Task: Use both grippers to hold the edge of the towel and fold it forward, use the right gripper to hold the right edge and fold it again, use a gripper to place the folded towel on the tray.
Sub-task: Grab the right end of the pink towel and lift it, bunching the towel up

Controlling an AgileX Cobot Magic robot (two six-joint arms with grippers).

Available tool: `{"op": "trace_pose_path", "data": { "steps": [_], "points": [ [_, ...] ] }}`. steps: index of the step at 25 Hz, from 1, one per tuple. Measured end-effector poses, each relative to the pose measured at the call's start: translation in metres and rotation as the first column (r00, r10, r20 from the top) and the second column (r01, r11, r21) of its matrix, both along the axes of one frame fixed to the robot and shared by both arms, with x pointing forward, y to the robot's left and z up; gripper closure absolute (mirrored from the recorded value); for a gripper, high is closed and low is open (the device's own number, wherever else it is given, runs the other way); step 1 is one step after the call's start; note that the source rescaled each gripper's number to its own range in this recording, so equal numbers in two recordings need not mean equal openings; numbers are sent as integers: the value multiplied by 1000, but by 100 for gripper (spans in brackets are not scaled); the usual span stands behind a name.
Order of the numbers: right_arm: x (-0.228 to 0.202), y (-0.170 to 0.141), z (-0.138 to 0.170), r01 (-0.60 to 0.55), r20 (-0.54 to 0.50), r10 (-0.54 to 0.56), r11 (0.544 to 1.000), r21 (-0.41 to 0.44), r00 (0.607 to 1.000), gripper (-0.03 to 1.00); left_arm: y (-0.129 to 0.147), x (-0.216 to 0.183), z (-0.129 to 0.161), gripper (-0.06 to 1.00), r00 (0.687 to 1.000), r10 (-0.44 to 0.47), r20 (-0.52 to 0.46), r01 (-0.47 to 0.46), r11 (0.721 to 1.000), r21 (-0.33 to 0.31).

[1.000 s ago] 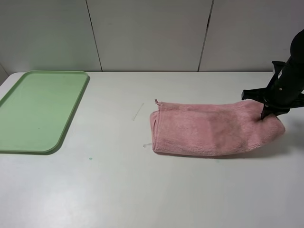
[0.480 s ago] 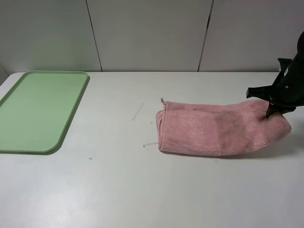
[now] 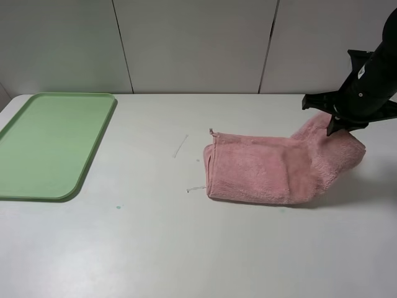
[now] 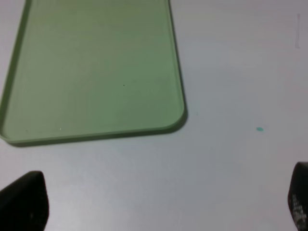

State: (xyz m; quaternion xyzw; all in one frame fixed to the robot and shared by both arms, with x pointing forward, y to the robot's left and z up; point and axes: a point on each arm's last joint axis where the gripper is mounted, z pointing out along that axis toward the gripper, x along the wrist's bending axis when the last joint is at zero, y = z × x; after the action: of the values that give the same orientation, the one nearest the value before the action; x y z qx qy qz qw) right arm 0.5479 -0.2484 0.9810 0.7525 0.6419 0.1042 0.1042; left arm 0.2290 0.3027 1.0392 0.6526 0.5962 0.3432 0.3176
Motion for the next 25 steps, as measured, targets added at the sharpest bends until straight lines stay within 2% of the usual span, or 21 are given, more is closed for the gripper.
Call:
{"op": "trace_pose_path", "data": {
  "steps": [12,25],
  "points": [
    [-14,60,0,-117,4,117,988,99,993,93,0,0,0,-5,1000,0,0,0,1000,0],
    [-29,102,2,-222,41,219,964,147,975,93,0,0,0,-5,1000,0,0,0,1000,0]
  ]
}}
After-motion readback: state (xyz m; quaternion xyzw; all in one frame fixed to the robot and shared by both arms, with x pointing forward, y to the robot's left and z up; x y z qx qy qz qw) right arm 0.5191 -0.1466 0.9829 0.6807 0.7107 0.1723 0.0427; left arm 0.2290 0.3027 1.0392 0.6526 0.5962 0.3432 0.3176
